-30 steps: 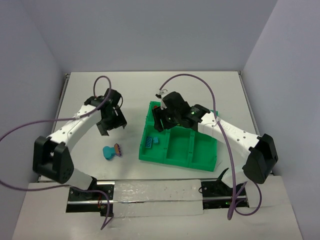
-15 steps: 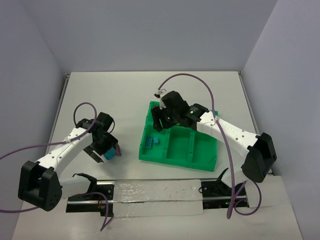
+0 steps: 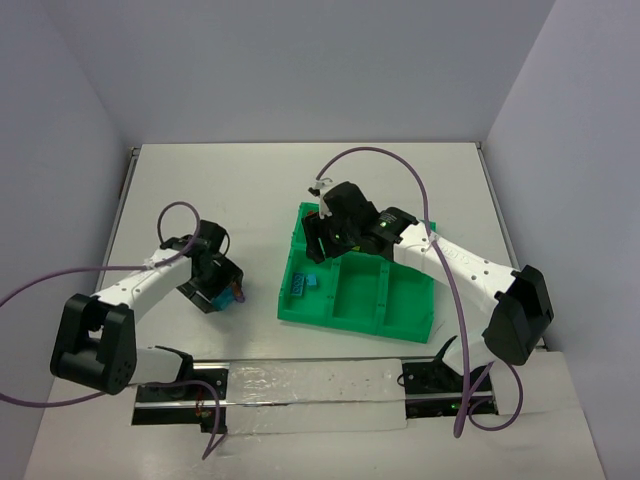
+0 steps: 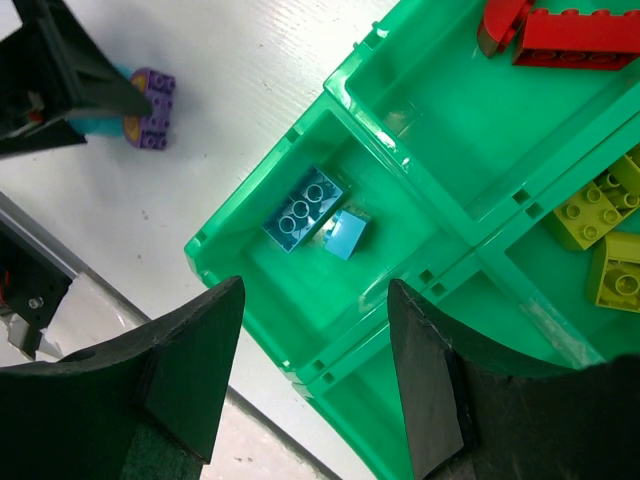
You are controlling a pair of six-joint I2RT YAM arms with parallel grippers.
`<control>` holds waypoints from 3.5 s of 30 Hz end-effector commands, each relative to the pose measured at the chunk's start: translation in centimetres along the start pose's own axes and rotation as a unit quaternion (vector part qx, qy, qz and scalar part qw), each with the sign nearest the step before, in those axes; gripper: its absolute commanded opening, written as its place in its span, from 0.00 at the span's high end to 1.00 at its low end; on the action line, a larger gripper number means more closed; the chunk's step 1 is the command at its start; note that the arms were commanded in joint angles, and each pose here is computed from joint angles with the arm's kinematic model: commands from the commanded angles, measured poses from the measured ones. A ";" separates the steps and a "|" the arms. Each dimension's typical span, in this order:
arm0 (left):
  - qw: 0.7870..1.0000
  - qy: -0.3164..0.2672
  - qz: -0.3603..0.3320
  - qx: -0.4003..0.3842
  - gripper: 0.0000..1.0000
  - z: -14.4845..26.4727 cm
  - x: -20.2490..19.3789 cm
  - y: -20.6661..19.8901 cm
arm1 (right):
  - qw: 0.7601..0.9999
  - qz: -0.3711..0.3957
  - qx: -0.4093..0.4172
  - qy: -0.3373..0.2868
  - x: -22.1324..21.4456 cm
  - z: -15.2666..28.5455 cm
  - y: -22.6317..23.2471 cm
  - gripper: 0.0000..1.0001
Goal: Sort the legos into containers by color
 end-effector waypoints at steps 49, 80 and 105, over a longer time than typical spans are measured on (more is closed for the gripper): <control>0.983 0.024 0.178 -0.026 0.09 0.9 8.0 -10.6 | 1.000 0.013 -0.004 -0.015 0.8 1.1 -0.1 0.33; 0.981 0.038 0.188 -0.006 0.27 -3.9 7.9 -11.2 | 1.000 0.014 -0.007 -0.012 1.1 0.9 -0.2 0.33; 0.964 0.004 -0.059 -0.258 1.00 11.6 9.7 -16.8 | 0.989 -0.010 0.104 -0.106 8.3 4.6 4.0 0.33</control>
Point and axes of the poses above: each gripper's point midway between its finger pads, its own z axis back along the fingers, its own y axis along the line the jaws close on, x = y × z, the point moved 2 cm from there along z, back along the fingers, and after that the axes turned 13 degrees about z, right-handed, at the moved point
